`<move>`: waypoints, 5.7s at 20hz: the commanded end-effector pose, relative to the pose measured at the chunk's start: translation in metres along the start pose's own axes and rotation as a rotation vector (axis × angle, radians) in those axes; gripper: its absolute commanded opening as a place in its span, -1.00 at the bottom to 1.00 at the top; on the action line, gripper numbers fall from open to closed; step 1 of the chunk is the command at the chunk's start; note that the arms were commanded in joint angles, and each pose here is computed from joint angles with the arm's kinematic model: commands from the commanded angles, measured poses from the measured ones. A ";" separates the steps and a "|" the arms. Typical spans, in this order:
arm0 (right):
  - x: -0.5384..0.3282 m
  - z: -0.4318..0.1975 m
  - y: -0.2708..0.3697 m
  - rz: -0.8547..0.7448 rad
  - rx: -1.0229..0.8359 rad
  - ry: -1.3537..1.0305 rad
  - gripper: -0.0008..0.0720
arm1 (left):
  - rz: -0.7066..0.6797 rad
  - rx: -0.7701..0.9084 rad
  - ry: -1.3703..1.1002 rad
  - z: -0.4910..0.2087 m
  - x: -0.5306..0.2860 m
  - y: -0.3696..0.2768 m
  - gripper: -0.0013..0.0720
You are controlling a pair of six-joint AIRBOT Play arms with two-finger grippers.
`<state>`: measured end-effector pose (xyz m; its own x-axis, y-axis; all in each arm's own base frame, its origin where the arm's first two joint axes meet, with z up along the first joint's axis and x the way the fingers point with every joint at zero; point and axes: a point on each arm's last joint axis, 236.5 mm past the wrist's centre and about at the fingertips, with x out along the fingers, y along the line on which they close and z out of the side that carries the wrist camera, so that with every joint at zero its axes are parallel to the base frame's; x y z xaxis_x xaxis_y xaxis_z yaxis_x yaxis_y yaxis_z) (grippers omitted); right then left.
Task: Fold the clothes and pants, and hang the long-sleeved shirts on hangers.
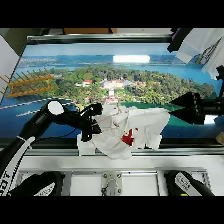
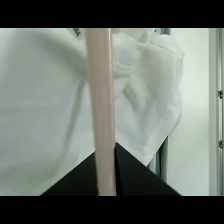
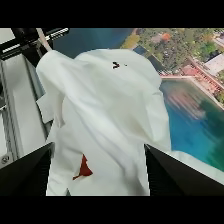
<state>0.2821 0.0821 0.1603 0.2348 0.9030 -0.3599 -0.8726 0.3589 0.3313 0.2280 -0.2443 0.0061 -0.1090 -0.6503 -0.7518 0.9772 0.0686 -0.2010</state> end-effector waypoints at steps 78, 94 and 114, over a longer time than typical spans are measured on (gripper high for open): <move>0.089 -0.052 -0.010 0.365 -0.082 -0.070 -0.94 | 0.083 -0.337 -0.051 -0.002 -0.041 0.007 0.31; 0.068 0.055 -0.013 0.099 -0.142 -0.327 -0.94 | 0.694 -0.974 -0.321 -0.046 -0.198 0.040 0.62; 0.068 0.050 -0.006 0.053 -0.120 -0.247 -0.94 | 0.310 -0.995 -0.245 0.079 -0.030 0.026 0.53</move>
<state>0.3247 0.1531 0.1779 0.2718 0.9554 -0.1156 -0.9280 0.2920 0.2314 0.2754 -0.2785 0.0831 0.2950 -0.6370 -0.7122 0.3514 0.7654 -0.5391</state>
